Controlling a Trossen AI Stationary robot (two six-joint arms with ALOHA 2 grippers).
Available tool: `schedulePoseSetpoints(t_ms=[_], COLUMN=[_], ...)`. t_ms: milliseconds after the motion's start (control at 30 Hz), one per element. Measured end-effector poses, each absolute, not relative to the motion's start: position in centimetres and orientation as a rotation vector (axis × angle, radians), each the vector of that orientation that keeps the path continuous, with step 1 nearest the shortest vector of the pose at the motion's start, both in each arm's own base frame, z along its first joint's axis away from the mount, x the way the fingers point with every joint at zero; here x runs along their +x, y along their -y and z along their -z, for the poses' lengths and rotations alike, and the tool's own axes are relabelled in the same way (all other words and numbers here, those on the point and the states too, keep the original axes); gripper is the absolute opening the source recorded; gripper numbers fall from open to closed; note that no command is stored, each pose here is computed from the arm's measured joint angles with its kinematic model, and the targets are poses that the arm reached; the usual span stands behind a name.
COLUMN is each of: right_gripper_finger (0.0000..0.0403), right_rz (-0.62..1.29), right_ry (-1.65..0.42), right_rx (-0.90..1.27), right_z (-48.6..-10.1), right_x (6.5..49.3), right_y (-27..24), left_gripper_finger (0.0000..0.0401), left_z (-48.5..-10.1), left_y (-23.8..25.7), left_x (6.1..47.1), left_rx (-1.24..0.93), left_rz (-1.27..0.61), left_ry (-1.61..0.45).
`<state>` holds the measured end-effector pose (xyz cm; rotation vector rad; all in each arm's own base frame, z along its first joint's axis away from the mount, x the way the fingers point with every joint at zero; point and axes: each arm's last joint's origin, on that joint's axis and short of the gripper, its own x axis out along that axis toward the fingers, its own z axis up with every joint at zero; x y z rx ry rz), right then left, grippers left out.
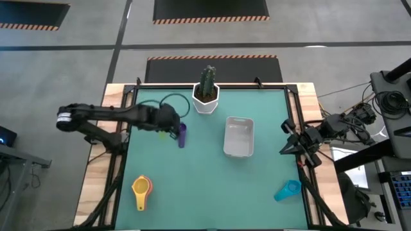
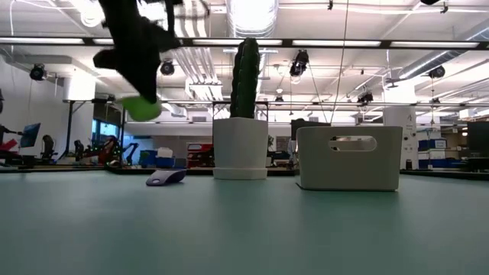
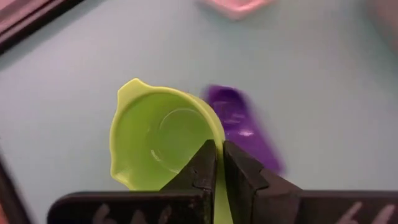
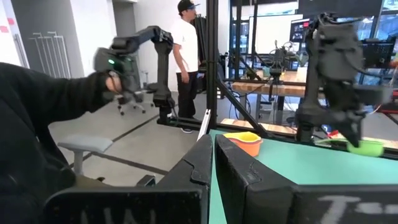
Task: Nest measuring cups in basket
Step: Stack the green measuring cup on the top of the yellow measuring cup
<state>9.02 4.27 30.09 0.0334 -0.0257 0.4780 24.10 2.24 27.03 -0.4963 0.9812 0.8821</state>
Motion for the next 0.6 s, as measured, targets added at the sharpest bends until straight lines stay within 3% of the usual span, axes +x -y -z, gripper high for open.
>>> schedulePoseSetpoints(t_ms=[367,600], right_gripper_finger=[0.0009,0.0009], right_rz=[-0.478,-0.477], right_ry=[0.038,0.055], right_rx=[0.012,0.011], right_z=[-30.2,-30.3], right_x=[9.0,9.0], right_y=[-4.3,-4.3], left_gripper_finger=[0.0000,0.0000], left_z=[-30.8,-31.2], left_y=[9.2,15.9], left_x=[24.1,25.5], left_rx=[-0.655,-0.706], left_rz=[-0.590,-0.513], left_ry=[-0.868,-0.891])
